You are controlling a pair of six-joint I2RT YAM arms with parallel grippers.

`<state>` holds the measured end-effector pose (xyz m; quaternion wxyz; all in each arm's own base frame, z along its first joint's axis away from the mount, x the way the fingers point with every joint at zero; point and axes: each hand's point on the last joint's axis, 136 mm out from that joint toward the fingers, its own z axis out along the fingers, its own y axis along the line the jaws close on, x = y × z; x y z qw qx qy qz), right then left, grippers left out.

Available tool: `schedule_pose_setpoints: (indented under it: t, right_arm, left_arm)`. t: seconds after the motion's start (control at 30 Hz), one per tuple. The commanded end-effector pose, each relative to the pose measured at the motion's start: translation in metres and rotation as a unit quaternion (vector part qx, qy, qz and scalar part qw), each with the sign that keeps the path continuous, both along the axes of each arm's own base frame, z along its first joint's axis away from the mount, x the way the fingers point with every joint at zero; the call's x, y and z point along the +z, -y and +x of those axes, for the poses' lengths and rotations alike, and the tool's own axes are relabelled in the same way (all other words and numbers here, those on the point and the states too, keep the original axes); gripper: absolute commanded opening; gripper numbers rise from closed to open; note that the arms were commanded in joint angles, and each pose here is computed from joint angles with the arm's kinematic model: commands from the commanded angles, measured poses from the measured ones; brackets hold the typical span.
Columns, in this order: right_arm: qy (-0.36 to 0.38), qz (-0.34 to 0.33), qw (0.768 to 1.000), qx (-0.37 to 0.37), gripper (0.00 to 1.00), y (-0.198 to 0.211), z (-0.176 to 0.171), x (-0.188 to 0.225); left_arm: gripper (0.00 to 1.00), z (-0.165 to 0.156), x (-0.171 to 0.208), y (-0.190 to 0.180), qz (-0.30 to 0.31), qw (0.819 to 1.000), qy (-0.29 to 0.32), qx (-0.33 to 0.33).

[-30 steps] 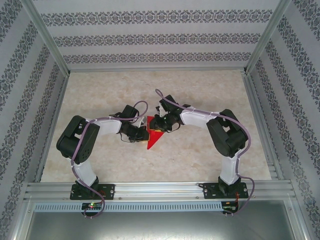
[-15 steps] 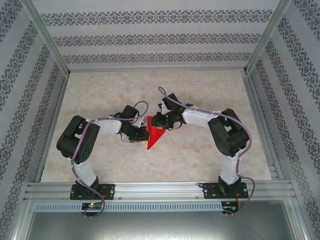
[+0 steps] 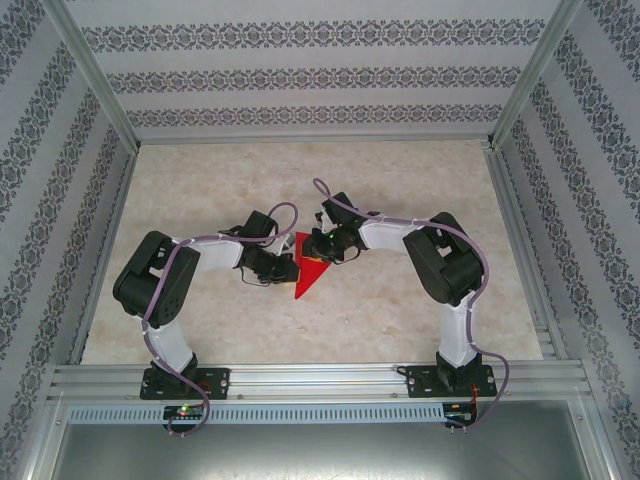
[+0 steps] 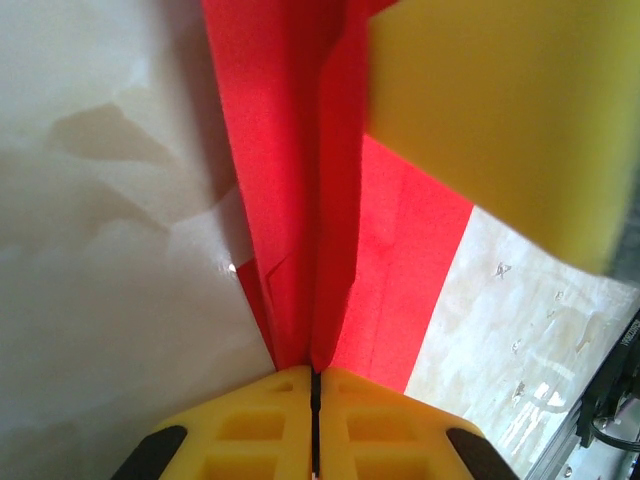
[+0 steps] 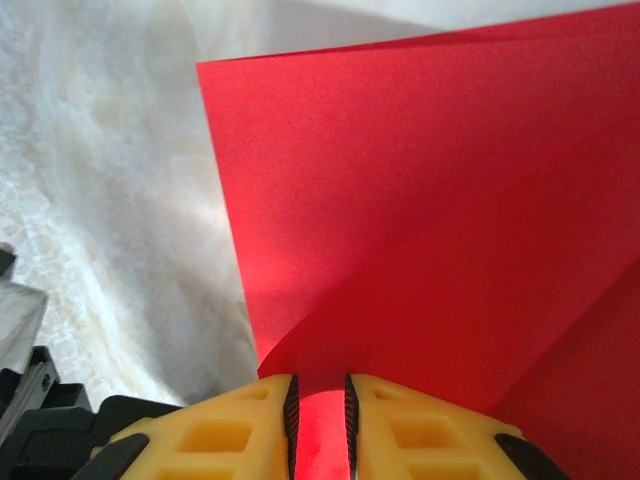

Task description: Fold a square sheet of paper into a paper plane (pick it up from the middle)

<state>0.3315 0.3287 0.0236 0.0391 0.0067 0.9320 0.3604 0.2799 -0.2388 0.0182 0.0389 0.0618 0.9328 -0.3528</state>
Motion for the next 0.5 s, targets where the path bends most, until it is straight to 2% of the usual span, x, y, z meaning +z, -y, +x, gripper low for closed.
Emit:
schedule_pose_setpoints:
  t: [0.0,0.47]
  right_arm:
    - [0.0,0.008,1.0,-0.002,0.21,-0.005,0.006,-0.001]
    - [-0.007,-0.003,1.0,0.004,0.2,-0.004,-0.001,-0.012]
  left_arm:
    - [0.12,-0.014,-0.013,-0.004,0.025,0.999,-0.004,-0.021]
    - [0.2,-0.012,0.013,-0.004,0.013,1.0,0.017,-0.012]
